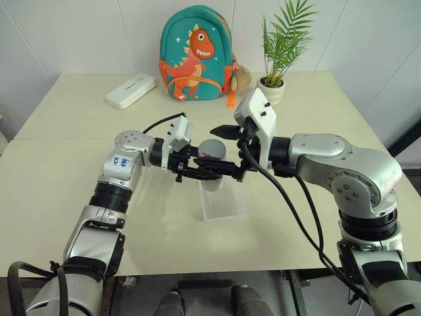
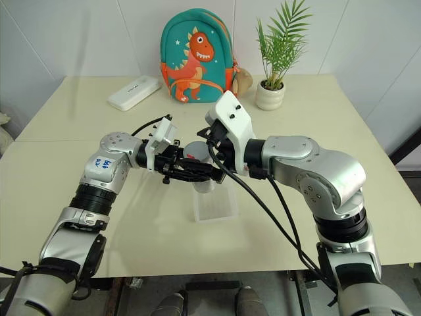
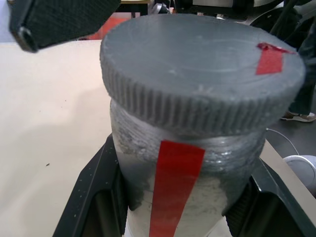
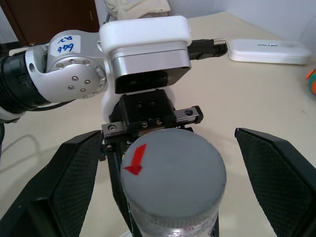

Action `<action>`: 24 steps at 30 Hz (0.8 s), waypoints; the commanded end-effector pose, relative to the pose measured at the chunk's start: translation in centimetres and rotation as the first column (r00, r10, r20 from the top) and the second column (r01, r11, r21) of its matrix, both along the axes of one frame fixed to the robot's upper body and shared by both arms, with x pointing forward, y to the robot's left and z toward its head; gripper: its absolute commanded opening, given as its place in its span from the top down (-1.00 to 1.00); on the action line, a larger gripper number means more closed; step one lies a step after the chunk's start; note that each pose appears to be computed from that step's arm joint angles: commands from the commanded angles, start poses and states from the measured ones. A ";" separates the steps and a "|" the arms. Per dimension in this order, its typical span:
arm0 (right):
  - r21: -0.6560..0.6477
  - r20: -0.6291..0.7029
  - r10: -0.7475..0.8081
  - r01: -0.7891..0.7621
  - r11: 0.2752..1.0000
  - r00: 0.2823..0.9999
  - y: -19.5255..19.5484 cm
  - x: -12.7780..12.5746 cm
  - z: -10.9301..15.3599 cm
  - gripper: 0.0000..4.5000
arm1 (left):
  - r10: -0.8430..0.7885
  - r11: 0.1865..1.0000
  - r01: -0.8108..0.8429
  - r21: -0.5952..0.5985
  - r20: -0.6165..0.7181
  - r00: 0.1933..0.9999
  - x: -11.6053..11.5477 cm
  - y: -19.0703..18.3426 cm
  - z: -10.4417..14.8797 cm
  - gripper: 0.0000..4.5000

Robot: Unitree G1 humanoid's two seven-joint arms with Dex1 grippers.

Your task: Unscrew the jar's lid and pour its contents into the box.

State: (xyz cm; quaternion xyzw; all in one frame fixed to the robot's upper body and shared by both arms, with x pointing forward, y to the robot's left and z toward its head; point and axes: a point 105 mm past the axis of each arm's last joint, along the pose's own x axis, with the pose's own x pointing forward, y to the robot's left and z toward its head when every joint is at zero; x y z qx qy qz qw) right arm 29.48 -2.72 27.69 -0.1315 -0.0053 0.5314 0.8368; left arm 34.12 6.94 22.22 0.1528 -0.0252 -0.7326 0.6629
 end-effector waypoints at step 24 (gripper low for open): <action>0.003 0.065 -0.006 0.006 1.000 0.998 -0.7 0.3 1.2 -0.31 | -0.016 1.000 0.016 -0.007 0.052 0.999 -0.1 -0.2 1.5 0.07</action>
